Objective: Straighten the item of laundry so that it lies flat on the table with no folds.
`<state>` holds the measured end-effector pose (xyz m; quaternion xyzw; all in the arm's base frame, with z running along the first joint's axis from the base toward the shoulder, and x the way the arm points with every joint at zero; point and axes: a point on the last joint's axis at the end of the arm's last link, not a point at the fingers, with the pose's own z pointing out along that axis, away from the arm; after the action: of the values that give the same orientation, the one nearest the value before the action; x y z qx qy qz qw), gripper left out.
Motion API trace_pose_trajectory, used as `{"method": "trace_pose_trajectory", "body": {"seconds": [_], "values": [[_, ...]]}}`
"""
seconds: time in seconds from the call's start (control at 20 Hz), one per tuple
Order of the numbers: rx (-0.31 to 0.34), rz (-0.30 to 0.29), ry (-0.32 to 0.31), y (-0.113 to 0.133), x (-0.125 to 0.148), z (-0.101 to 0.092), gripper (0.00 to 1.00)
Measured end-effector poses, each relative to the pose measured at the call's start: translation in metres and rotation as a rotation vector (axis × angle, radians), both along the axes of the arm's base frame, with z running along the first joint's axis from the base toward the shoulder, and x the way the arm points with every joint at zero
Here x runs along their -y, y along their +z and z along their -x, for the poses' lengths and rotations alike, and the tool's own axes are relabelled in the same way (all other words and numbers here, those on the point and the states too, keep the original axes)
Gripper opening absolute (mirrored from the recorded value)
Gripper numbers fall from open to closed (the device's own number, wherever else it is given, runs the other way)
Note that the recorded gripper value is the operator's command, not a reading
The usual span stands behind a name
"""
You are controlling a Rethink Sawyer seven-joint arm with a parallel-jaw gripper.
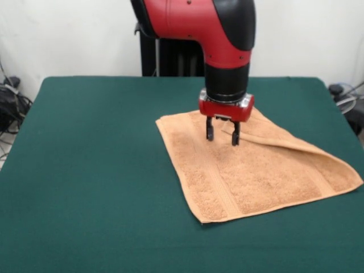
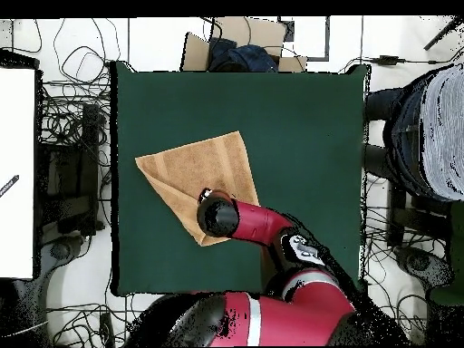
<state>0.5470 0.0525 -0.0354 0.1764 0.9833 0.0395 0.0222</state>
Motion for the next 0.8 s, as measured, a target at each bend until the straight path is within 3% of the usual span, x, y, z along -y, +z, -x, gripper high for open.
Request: {"method": "trace_pose_trajectory", "body": {"seconds": [0.8], "values": [[0.005,0.022,0.009,-0.0002,0.0007,0.0028,1.0]]}}
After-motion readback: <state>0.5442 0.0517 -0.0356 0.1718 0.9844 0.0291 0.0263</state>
